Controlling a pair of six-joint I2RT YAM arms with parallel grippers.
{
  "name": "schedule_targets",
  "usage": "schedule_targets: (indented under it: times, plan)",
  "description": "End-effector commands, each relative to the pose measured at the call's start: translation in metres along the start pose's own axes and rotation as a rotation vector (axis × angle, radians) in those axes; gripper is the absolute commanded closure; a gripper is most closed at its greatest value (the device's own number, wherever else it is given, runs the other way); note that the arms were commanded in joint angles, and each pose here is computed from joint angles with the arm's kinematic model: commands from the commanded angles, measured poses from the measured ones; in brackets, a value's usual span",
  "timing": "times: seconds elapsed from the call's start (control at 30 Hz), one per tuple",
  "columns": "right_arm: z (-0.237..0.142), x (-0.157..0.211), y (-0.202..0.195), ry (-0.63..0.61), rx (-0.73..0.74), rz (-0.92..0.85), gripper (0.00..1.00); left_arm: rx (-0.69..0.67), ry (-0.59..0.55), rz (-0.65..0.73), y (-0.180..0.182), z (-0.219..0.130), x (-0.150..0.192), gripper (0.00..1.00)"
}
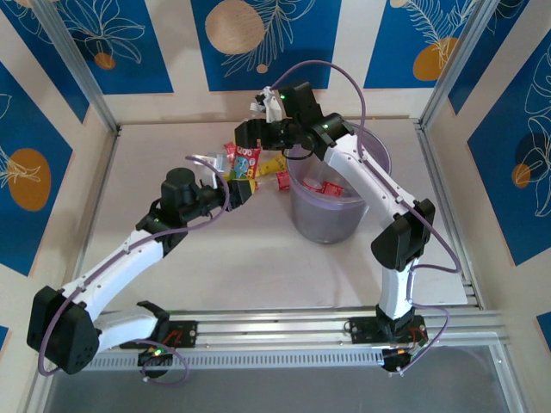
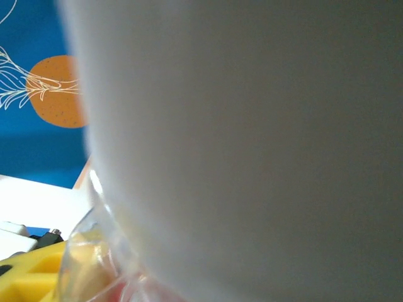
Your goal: Put the plastic bottles in the bin
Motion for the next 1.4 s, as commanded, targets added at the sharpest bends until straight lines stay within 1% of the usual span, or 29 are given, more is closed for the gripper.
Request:
schedule_targets:
  times: [0.0,0.03,0.07,0.13,0.2,0.23,0.37,0.47,0.63,0.73,0.93,1.07,1.17,1.23,1.3,1.37]
  plan:
    - [-0.005,0.000,0.009,0.008,-0.011,-0.025,0.44,0.021,-0.015,0.034,-0.004,0.001,-0.001,0.94]
    - [-0.005,0.000,0.009,0.007,-0.011,-0.026,0.46,0.021,-0.018,0.035,-0.005,0.001,-0.001,0.83]
    - [-0.006,-0.001,0.010,0.005,-0.012,-0.028,0.49,0.024,-0.017,0.036,-0.005,0.001,-0.001,0.70]
    - [-0.007,-0.003,0.011,-0.003,-0.015,-0.037,0.52,0.031,-0.017,0.042,-0.006,0.001,-0.001,0.34]
    - [-0.009,-0.006,0.014,-0.013,-0.017,-0.051,0.54,0.028,-0.014,0.045,-0.006,0.000,-0.001,0.03]
    - [-0.012,-0.009,0.016,-0.021,-0.017,-0.062,0.55,0.023,-0.014,0.045,-0.005,0.000,-0.001,0.00]
    - [-0.026,-0.020,0.021,-0.058,-0.003,-0.096,0.56,0.014,-0.001,0.047,-0.003,0.000,0.003,0.00]
    - [-0.046,-0.031,0.025,-0.111,0.017,-0.127,0.58,0.012,0.016,0.047,-0.001,0.001,0.006,0.00]
    - [-0.093,-0.047,0.028,-0.214,0.056,-0.167,0.59,0.010,0.048,0.049,0.003,0.005,0.012,0.00]
    - [-0.125,-0.051,0.023,-0.271,0.100,-0.173,0.59,0.001,0.067,0.046,0.007,0.010,0.016,0.00]
    - [-0.189,-0.043,-0.002,-0.343,0.230,-0.115,0.60,-0.053,0.111,0.020,0.019,0.022,0.023,0.00]
    - [-0.215,-0.026,-0.030,-0.334,0.312,-0.058,0.60,-0.085,0.134,-0.005,0.027,0.030,0.028,0.00]
    - [-0.222,-0.011,-0.050,-0.304,0.355,-0.013,0.61,-0.142,0.172,-0.024,0.036,0.036,0.033,0.00]
    - [-0.224,0.000,-0.061,-0.275,0.379,0.017,0.61,-0.193,0.190,-0.040,0.043,0.038,0.035,0.00]
    - [-0.223,0.010,-0.072,-0.239,0.411,0.041,0.62,-0.287,0.212,-0.061,0.054,0.039,0.040,0.00]
    - [-0.223,0.019,-0.082,-0.212,0.463,0.053,0.62,-0.351,0.242,-0.069,0.063,0.039,0.045,0.00]
Point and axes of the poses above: each hand's point on the last joint's axis, 136 mm out from that joint toward the fingers, its own z axis out along the fingers, its own y axis along the line the jaws close on, x = y × z, the point moved 7 cm from there along -z, back along the fingers, and after that the axes turned 6 degrees about -z, right-handed, at the moved point
